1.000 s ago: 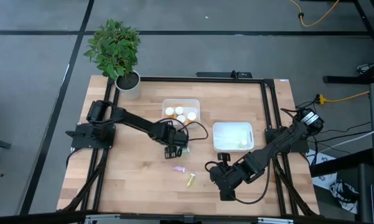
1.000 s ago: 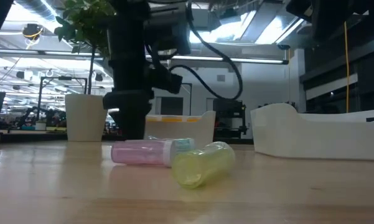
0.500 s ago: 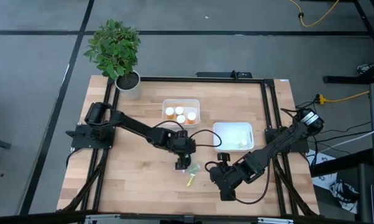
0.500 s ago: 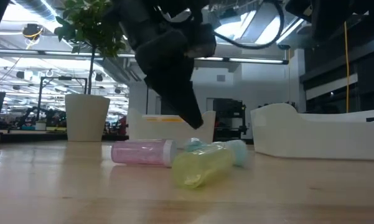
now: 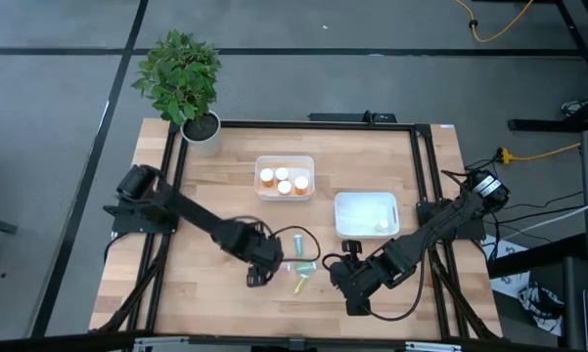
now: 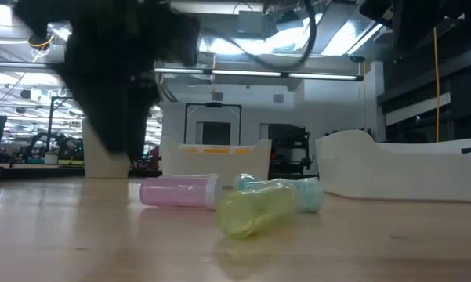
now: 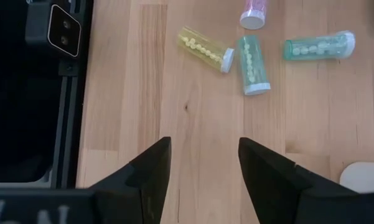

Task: Pick and place medicine bottles into bin by pill shape (circle, oval)
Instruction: Adjust the small pill bottles

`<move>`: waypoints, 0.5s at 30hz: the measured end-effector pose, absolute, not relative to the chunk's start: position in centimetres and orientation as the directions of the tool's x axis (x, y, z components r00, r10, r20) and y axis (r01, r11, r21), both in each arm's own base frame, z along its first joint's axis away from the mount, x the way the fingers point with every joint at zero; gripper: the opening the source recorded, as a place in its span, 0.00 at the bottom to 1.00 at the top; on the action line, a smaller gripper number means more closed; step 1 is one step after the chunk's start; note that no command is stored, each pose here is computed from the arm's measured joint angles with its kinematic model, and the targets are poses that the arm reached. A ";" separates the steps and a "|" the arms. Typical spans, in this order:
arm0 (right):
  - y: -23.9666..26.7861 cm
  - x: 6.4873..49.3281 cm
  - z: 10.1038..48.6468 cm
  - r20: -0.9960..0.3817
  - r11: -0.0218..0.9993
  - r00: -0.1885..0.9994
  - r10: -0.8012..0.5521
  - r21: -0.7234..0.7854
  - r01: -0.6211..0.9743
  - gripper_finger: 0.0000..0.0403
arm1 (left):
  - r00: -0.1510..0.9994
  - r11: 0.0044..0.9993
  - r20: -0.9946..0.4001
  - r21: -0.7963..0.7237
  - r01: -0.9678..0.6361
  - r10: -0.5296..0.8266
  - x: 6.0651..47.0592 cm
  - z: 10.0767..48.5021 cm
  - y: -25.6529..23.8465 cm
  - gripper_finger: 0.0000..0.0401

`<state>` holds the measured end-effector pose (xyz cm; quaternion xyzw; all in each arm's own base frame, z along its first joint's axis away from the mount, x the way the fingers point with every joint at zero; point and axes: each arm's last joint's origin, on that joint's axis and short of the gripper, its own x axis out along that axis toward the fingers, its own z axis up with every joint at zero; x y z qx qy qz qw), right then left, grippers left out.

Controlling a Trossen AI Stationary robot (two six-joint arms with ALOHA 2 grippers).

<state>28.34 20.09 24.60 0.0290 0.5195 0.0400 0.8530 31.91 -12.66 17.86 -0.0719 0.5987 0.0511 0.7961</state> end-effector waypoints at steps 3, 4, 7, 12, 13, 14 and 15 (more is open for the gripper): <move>20.1 28.3 24.6 -0.884 0.995 0.458 0.099 0.092 -0.037 0.47 | 0.289 0.979 -0.948 0.083 -0.185 0.135 32.3 15.7 -13.1 0.62; 20.1 28.3 24.6 -0.884 0.995 0.458 0.099 0.093 -0.036 0.47 | 0.292 0.977 -0.944 0.099 -0.190 0.153 32.6 15.3 -13.0 0.62; 20.1 28.4 24.6 -0.882 0.994 0.461 0.101 0.105 -0.017 0.47 | 0.306 0.977 -0.943 0.069 -0.203 0.130 33.7 14.0 -12.7 0.61; 20.1 28.4 24.6 -0.881 0.994 0.462 0.102 0.107 -0.016 0.47 | 0.402 0.991 -0.913 0.018 -0.129 0.069 36.4 13.9 -11.9 0.61; 20.1 28.4 24.6 -0.881 0.994 0.462 0.102 0.107 -0.016 0.47 | 0.425 0.993 -0.902 0.030 -0.115 0.077 37.2 14.1 -11.8 0.61; 20.1 28.4 24.6 -0.881 0.994 0.462 0.102 0.107 -0.016 0.47 | 0.430 0.993 -0.898 0.052 -0.101 0.091 37.5 14.3 -11.5 0.61; 20.1 28.4 24.6 -0.881 0.994 0.462 0.102 0.107 -0.017 0.47 | 0.434 0.994 -0.895 0.066 -0.090 0.099 37.7 14.7 -11.3 0.61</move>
